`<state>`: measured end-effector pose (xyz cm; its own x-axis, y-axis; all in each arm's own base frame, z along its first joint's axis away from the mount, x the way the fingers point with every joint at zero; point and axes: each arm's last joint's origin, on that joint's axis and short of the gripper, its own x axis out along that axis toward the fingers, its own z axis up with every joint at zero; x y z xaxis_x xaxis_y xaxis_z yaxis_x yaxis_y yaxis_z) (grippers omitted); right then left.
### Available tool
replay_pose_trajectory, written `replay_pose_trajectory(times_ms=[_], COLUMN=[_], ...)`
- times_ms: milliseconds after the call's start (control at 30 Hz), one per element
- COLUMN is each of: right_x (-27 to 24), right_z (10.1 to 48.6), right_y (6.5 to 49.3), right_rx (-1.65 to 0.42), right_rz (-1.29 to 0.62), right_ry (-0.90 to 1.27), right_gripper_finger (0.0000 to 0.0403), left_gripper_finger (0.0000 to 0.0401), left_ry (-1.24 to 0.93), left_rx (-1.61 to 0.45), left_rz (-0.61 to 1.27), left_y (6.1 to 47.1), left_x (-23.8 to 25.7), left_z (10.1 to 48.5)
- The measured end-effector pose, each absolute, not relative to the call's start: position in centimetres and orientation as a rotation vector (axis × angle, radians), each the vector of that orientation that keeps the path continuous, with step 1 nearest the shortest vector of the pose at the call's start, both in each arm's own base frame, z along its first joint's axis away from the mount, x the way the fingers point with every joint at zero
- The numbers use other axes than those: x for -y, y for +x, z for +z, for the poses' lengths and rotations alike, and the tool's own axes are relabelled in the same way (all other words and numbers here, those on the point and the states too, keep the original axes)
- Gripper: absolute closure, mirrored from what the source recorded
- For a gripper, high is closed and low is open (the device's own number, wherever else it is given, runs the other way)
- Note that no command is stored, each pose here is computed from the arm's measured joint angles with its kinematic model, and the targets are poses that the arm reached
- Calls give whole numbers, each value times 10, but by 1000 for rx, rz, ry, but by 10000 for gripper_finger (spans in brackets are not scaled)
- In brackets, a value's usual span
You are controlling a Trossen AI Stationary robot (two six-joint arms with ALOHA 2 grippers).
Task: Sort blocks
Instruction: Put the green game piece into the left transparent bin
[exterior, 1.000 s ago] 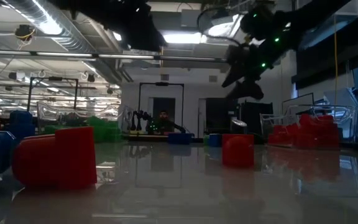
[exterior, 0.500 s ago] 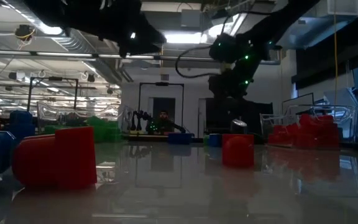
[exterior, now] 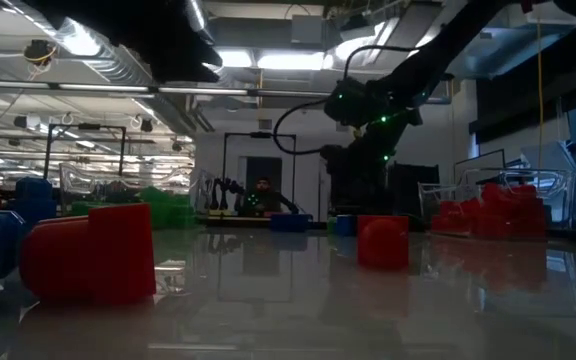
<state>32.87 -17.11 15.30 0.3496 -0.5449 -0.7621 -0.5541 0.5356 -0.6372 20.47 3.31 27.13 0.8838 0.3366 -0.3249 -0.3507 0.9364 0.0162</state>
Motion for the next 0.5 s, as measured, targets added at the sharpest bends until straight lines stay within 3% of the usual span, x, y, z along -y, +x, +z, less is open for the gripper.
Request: replay_pose_trajectory(times_ms=[200,500], right_x=[174,175], right_z=[142,140], right_y=[333,336], right_rx=[-1296,-1280], right_rz=[-4,15], right_ry=[-1103,-1146], right_gripper_finger=[110,200], left_gripper_finger=[140,140], left_ry=[-42,-55], left_rx=[-349,-353], left_rz=[377,398], left_y=[202,201], left_x=[-33,-34], left_z=[262,261])
